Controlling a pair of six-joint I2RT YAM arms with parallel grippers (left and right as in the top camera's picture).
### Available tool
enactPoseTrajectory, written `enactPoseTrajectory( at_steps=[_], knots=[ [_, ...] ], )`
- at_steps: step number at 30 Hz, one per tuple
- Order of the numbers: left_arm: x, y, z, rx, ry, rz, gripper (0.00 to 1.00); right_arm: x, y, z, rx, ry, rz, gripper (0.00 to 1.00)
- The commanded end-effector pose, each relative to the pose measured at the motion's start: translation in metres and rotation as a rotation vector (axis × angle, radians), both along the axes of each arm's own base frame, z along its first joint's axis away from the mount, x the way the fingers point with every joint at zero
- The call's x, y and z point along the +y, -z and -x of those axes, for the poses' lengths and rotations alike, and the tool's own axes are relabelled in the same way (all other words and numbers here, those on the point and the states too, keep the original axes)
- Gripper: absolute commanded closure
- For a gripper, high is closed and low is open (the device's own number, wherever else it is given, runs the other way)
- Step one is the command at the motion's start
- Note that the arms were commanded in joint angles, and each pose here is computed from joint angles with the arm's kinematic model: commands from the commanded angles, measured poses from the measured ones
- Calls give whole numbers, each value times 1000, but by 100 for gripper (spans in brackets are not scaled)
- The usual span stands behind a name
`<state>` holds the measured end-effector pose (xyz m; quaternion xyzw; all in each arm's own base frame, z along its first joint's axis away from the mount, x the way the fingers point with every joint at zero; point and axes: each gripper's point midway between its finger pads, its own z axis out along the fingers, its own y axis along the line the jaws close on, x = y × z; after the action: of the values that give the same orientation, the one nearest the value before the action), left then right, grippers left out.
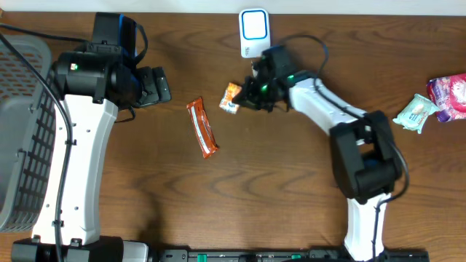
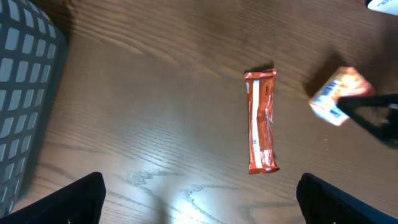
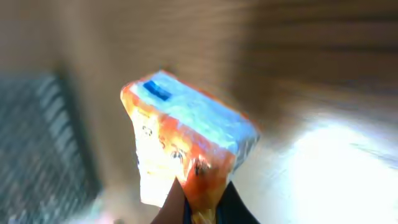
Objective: Scan the item barcode
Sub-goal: 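Raise the orange pack with the right gripper to the scanner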
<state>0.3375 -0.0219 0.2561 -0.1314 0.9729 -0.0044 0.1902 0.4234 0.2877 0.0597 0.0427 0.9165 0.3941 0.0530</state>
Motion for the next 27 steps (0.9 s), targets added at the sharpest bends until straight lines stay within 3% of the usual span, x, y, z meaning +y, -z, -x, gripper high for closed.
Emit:
enactPoseTrajectory(
  at_steps=[1,6,15,25,27],
  knots=[
    [1,3,0,12,-12,1,2,21,-90,40,-305,-462,-406,99],
    [1,3,0,12,-12,1,2,3,-144,63,-461,-639,-764,99],
    [1,3,0,12,-12,1,2,6,-145,65,-465,-650,-769,99],
    [1,3,0,12,-12,1,2,42,-107,55,-360,-555,-504,99],
    [1,3,0,12,-12,1,2,41,-93,33,-266,-394,-373,99]
  ],
)
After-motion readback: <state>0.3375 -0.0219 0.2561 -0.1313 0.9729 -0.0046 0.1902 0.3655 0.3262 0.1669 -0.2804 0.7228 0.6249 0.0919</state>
